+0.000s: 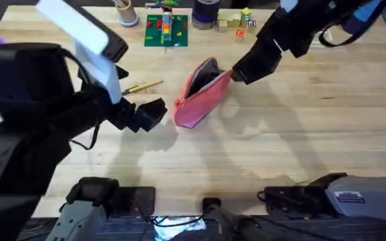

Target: Unzip the bag, pick up the pens from the table one at a time and place them inside, then zip the bag closed.

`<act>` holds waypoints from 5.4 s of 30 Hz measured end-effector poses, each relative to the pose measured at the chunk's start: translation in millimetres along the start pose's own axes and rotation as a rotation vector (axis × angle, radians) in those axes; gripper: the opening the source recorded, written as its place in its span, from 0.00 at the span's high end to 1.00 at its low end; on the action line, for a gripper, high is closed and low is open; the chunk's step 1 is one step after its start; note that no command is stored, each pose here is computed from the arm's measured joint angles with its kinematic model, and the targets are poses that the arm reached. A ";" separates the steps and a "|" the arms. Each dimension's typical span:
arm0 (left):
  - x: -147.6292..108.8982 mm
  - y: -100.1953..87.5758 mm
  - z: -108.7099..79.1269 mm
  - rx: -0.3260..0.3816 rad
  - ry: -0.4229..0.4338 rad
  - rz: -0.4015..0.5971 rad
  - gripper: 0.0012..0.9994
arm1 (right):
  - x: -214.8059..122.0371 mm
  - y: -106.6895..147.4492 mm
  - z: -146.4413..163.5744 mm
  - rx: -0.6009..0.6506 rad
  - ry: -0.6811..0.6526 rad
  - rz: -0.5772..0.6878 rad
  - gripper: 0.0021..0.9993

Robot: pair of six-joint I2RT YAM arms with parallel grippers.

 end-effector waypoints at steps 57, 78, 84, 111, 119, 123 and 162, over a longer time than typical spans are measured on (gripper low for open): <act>123.9 10.9 61.5 0.193 0.163 0.510 0.01 | -0.1 6.3 1.2 0.013 0.001 0.041 0.00; 156.4 33.5 63.4 0.229 0.267 0.595 0.01 | -0.1 6.3 1.2 0.013 0.001 0.041 0.00; 157.2 33.9 63.8 0.223 0.281 0.587 0.01 | -0.1 6.3 1.2 0.017 0.001 0.040 0.00; 156.8 37.4 60.9 0.175 0.344 0.596 0.17 | -0.1 6.3 1.3 0.017 0.001 0.040 0.00; 157.0 36.5 58.7 0.167 0.362 0.583 0.43 | -0.1 6.3 1.2 0.018 0.001 0.040 0.00; 157.7 35.8 57.0 0.158 0.374 0.574 0.63 | -0.1 6.3 1.2 0.018 0.001 0.040 0.00; 150.8 26.8 56.2 0.061 0.378 0.680 0.96 | -21.5 9.8 11.8 -0.004 0.030 -0.021 0.00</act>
Point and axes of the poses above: each hand's point on the last joint's axis, 136 mm out from that joint toward the fingers, its own x axis out along the fingers, its own z axis along the line the jaws close on, y = z × x, the point moved 8 cm from there along -x, back along the fingers, and after that the axes turned 1 degree about x, right-handed, at the moved point
